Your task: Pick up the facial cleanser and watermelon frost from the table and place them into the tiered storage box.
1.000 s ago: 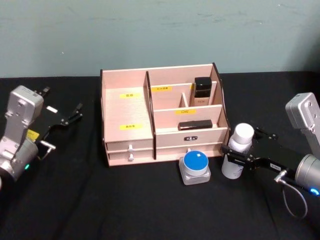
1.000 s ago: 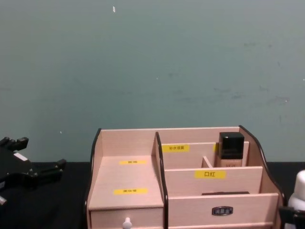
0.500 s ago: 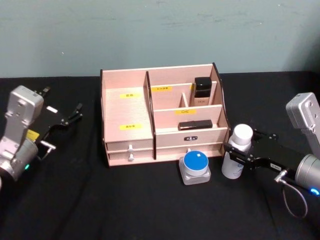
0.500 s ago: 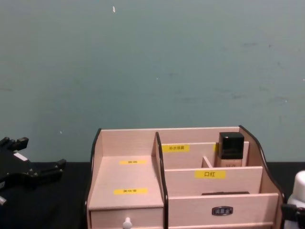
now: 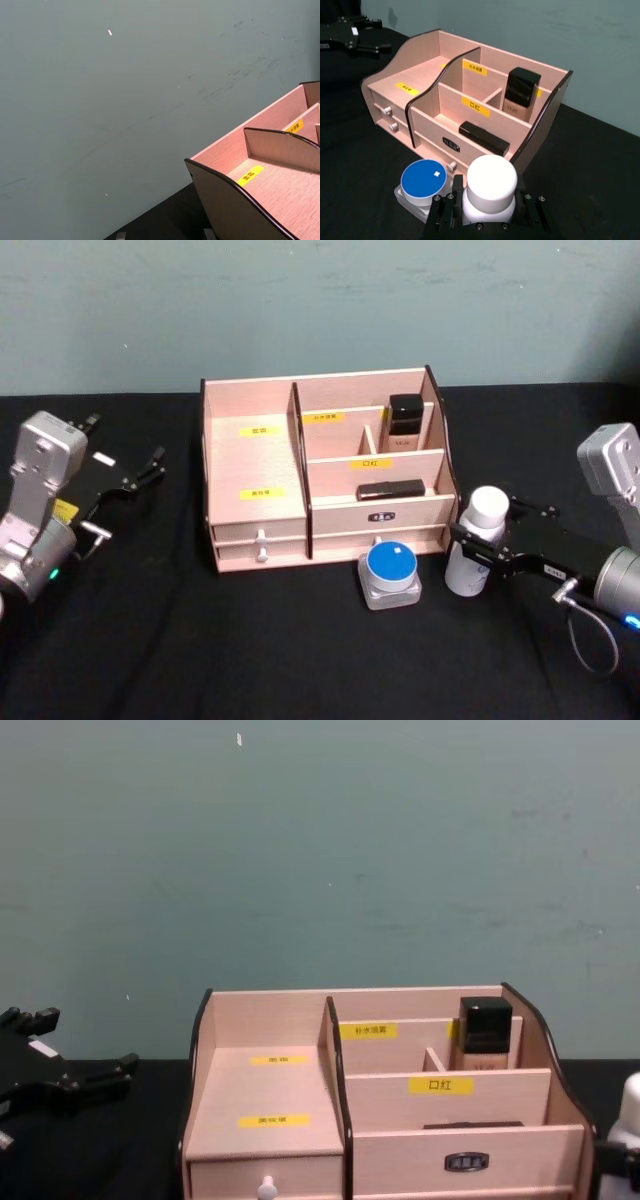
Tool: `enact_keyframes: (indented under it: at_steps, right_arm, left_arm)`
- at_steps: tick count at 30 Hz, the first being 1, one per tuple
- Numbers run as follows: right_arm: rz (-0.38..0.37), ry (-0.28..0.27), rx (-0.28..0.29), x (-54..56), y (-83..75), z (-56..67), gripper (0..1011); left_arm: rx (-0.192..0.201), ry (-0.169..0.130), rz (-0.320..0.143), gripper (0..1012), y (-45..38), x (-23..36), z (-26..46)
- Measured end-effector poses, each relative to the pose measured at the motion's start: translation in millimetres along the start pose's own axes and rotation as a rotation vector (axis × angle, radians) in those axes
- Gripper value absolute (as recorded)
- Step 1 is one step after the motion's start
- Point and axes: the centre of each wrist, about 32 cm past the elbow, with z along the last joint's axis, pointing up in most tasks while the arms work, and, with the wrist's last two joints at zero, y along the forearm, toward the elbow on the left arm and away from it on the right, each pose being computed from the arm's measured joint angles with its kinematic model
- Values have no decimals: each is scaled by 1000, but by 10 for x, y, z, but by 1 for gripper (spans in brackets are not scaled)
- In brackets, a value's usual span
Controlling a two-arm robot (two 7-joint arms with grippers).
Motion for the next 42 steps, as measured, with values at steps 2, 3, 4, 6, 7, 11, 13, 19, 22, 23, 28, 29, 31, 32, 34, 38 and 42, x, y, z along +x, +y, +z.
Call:
enact_keyframes:
  at_steps: [2, 3, 4, 6, 7, 11, 13, 19, 22, 23, 28, 29, 31, 32, 34, 38, 42]
  right_arm:
    - [-1, -2, 8, 10, -17, 25, 599]
    - [-2, -4, 11, 14, -25, 38, 599]
    - [-3, -9, 20, 21, -41, 71, 599]
    - [-5, -17, 32, 28, -67, 123, 599]
    - [-5, -17, 32, 28, -67, 123, 599]
    - [-2, -32, 55, 38, -125, 241, 599]
    - [7, -42, 66, 32, -160, 315, 599]
    - [39, -58, 100, -27, -224, 495, 599]
    - [59, -69, 124, -91, -241, 612, 599]
    - [62, -71, 129, -102, -238, 633, 599]
    - [85, -82, 151, -164, -151, 773, 599]
    - [85, -82, 151, -164, -151, 773, 599]
    - [93, -83, 160, -175, -88, 825, 599]
    - [95, -83, 162, -178, -60, 841, 599]
    - [100, -87, 168, -181, 20, 890, 599]
    - [104, -89, 176, -183, 166, 955, 600]
    - [102, -88, 179, -189, 320, 1012, 599]
  left_arm:
    - [0, 0, 0, 1001, 0, 0, 0]
    - [0, 0, 0, 1001, 0, 0, 0]
    - [0, 0, 0, 1001, 0, 0, 0]
    - [0, 0, 0, 1001, 0, 0, 0]
    - [0, 0, 0, 1001, 0, 0, 0]
    - [0, 0, 0, 1001, 0, 0, 0]
    - [0, 0, 0, 1001, 0, 0, 0]
    - [0, 0, 0, 1001, 0, 0, 0]
    - [0, 0, 0, 1001, 0, 0, 0]
    - [0, 0, 0, 1001, 0, 0, 0]
    - [0, 0, 0, 1001, 0, 0, 0]
    - [0, 0, 0, 1001, 0, 0, 0]
    - [0, 0, 0, 1001, 0, 0, 0]
    - [0, 0, 0, 1001, 0, 0, 0]
    - [0, 0, 0, 1001, 0, 0, 0]
    - [0, 0, 0, 1001, 0, 0, 0]
    - [0, 0, 0, 1001, 0, 0, 0]
